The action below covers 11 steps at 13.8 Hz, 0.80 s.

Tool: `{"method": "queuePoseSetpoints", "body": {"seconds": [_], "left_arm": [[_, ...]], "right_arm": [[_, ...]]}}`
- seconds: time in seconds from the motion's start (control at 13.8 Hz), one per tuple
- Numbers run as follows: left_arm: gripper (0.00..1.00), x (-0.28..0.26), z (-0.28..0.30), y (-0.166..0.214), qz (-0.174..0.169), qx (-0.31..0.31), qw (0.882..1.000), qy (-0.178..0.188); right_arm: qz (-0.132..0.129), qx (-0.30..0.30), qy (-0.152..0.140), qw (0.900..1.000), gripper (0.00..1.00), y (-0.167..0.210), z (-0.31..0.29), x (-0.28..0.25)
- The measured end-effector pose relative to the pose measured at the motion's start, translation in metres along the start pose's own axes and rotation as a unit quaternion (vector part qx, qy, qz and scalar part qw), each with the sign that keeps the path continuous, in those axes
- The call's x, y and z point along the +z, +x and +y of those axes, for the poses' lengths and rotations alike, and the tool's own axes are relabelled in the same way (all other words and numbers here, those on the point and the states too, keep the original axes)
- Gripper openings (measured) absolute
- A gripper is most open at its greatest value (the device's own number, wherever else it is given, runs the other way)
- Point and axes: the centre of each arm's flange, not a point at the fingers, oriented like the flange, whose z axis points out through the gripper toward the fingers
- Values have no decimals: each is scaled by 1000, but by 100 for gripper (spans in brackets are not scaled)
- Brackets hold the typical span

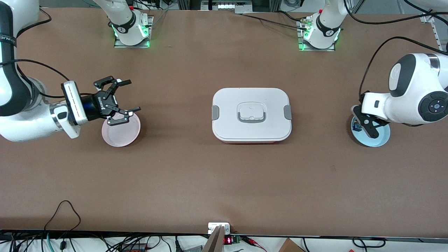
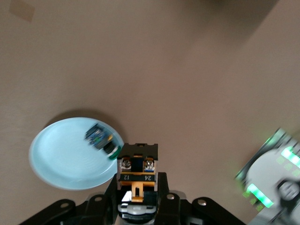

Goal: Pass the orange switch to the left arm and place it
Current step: 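Lower the switch onto the blue plate with the left gripper and open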

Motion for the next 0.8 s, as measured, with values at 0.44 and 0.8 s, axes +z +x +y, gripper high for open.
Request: {"method": "queuePoseSetpoints", "body": {"seconds": [0.44,0.8], "left_arm": [[34,60,-63,-73,6,150,988,44],[34,133,-79,-85,33,176,981,77]], "right_arm": [[-148,132,-35,979,100,10,-57,-74],[-275,287,-110,911,100,30,-109,-116]]}}
